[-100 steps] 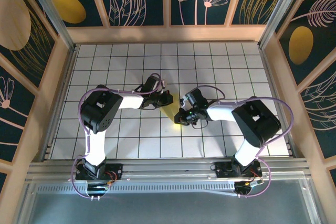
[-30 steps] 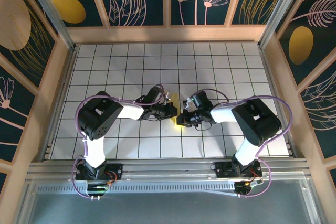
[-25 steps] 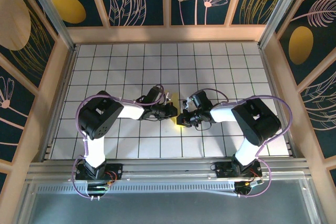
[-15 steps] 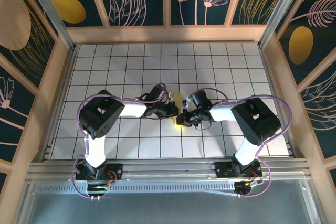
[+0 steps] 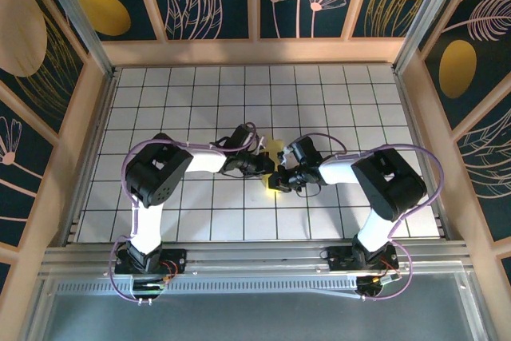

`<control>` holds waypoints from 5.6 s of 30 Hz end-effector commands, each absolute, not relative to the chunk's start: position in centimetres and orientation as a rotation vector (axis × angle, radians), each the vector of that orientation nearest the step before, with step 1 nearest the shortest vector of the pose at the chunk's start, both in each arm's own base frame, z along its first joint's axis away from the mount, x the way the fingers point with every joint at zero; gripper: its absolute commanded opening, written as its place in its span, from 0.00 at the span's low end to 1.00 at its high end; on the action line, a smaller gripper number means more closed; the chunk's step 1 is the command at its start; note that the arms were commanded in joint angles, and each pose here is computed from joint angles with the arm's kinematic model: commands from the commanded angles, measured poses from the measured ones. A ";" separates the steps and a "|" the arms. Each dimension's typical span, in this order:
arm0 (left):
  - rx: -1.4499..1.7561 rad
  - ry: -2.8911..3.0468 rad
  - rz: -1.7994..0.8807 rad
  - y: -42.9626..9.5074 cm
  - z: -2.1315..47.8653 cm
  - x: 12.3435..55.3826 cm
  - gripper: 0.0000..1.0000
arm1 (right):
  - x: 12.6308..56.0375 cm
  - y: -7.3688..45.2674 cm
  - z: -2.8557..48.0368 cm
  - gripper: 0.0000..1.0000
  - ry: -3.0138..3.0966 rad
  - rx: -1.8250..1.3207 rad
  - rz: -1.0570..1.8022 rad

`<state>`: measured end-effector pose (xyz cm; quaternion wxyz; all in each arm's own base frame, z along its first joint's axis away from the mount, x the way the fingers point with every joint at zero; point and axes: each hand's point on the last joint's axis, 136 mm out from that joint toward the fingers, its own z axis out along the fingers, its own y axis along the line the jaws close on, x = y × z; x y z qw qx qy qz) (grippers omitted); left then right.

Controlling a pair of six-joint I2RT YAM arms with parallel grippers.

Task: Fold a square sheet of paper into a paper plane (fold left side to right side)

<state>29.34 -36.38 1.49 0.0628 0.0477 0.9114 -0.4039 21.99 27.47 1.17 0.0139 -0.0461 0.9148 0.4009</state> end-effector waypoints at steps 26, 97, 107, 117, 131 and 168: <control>0.051 2.388 -1.032 -30.3 11.2 37.5 0.20 | 25.2 27.9 8.1 0.30 2.625 -0.301 1.188; 0.332 1.667 -1.774 -33.0 31.0 30.6 0.06 | 28.7 26.3 29.5 0.00 1.722 -0.626 1.587; 0.299 1.610 -1.768 -33.0 32.0 30.9 0.00 | 29.1 23.0 30.5 0.43 1.725 -0.519 1.398; 0.309 1.600 -1.786 -33.8 32.3 30.7 0.00 | 26.9 23.8 28.6 0.73 1.744 -0.516 1.498; 0.304 1.634 -1.805 -34.5 31.5 30.7 0.01 | 27.8 26.4 30.8 0.40 1.670 -0.589 1.571; -0.312 1.777 -0.485 -13.8 27.9 32.5 0.50 | 34.5 21.5 15.2 0.00 2.283 -0.499 -0.847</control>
